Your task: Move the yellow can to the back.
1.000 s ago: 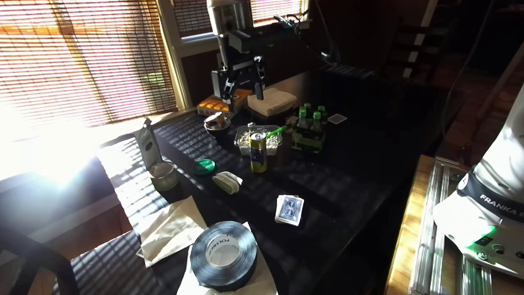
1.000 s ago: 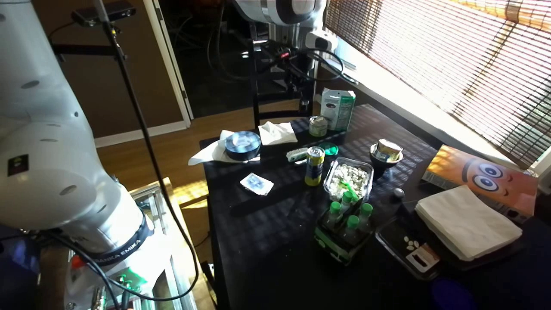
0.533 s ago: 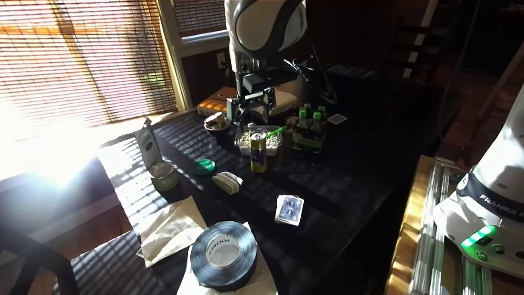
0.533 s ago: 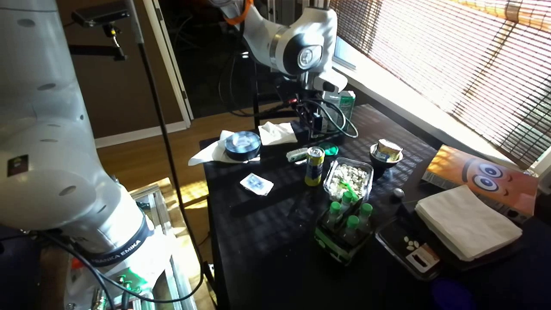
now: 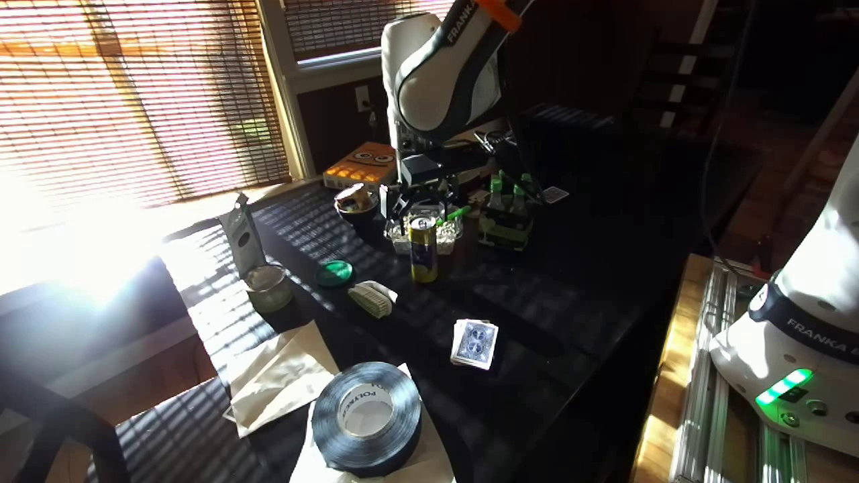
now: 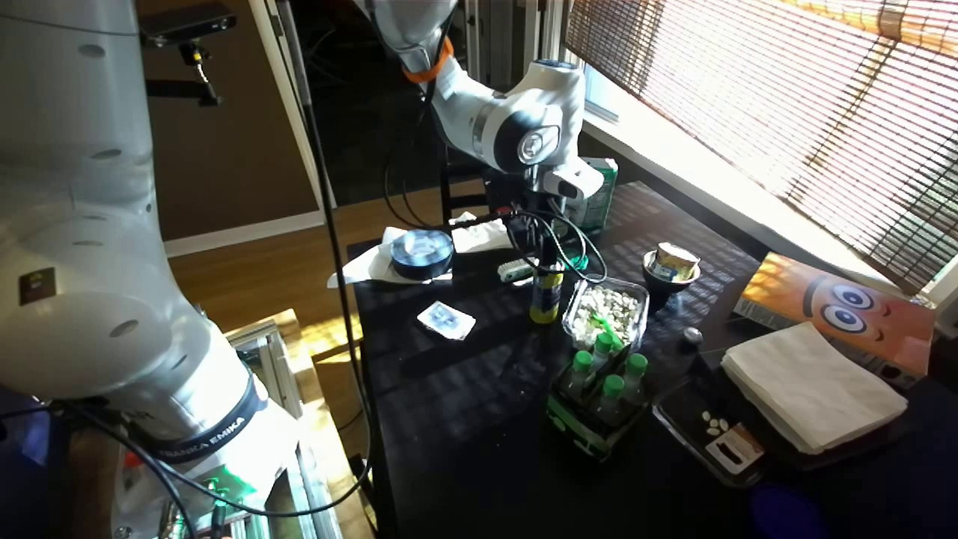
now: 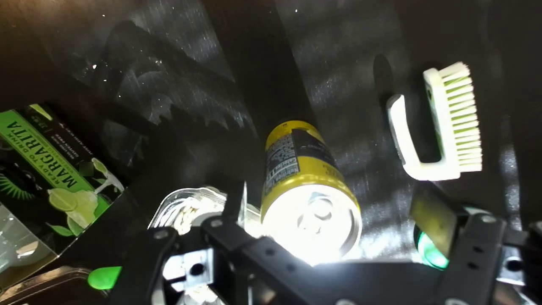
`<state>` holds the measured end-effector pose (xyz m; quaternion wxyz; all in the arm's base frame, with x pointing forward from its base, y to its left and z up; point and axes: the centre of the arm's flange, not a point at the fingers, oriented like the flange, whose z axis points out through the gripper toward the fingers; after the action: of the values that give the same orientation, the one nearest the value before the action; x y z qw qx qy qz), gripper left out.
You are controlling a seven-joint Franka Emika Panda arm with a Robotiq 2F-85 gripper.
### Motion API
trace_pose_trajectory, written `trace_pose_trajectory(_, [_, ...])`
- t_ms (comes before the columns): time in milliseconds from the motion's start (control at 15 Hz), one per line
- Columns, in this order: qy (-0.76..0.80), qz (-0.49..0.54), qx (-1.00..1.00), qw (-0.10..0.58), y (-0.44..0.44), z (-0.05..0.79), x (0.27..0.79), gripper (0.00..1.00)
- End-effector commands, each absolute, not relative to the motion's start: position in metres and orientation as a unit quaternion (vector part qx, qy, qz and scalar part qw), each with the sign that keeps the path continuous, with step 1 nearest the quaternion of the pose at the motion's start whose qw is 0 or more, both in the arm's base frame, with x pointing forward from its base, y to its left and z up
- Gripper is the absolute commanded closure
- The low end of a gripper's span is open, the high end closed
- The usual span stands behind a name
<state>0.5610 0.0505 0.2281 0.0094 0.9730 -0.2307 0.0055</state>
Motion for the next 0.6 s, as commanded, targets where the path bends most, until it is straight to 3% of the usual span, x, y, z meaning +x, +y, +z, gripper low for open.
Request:
trace_pose_trajectory(0, [-0.253,0.025,0.967,0.016,0.0474,0.2191,0.5594,0.00])
trace_pose_trajectory(333, [-0.267,0.041,0.963,0.015,0.0399,0.2160,0.5622,0.01])
trace_pose_trajectory(533, [-0.270,0.047,0.962,0.016,0.0381,0.2147,0.5636,0.17])
